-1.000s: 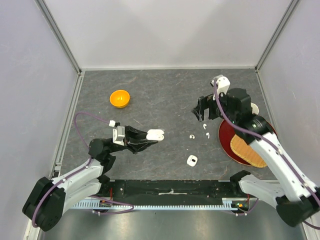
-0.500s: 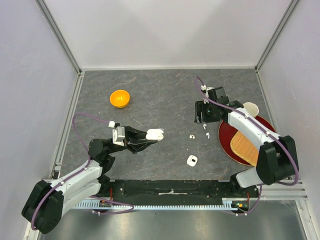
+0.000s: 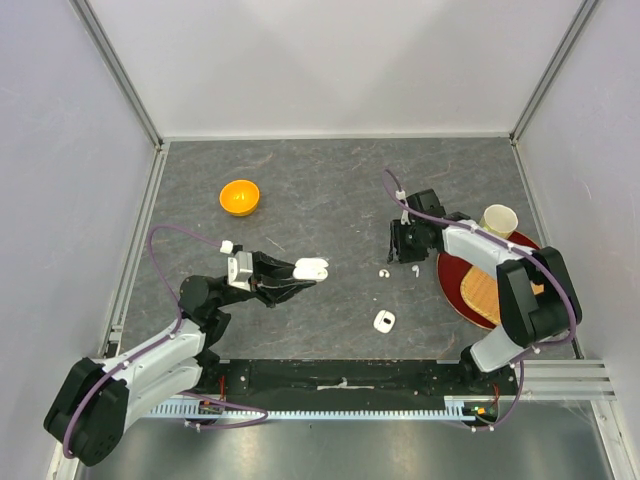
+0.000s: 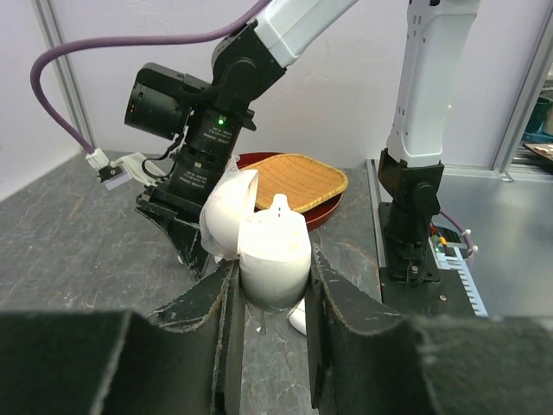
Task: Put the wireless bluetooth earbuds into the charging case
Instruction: Pick up the earbud from the center of the board.
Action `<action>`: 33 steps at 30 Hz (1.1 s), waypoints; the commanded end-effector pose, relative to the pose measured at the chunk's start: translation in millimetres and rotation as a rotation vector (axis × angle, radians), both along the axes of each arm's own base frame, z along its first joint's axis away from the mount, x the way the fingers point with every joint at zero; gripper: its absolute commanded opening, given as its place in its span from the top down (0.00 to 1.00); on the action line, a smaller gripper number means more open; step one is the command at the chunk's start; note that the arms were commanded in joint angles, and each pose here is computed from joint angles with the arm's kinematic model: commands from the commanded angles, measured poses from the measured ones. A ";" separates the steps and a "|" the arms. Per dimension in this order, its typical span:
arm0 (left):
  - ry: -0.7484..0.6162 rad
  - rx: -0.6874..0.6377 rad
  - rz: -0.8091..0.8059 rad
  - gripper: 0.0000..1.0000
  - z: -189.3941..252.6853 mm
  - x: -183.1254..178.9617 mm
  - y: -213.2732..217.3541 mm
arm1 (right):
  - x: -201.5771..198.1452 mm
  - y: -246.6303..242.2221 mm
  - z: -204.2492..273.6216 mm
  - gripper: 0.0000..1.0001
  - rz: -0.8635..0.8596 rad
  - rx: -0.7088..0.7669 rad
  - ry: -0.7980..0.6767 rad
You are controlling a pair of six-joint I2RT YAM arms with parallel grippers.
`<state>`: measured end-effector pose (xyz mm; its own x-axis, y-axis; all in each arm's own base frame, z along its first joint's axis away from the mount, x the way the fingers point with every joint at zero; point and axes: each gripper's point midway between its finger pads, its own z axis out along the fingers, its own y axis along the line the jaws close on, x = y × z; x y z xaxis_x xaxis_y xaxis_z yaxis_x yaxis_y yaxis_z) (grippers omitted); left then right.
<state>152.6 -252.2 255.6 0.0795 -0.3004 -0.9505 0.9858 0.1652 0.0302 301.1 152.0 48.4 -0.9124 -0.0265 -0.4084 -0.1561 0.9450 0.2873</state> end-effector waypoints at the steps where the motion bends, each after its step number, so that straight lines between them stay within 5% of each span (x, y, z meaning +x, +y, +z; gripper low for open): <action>1: -0.059 -0.009 0.023 0.98 6.7 2.8 1.2 | 3.8 11.5 -7.9 0.57 -0.006 0.062 -0.003; 33: -0.029 -0.001 0.024 0.98 1.4 6.2 -0.6 | -16.4 24.3 -23.7 0.58 0.059 0.146 0.050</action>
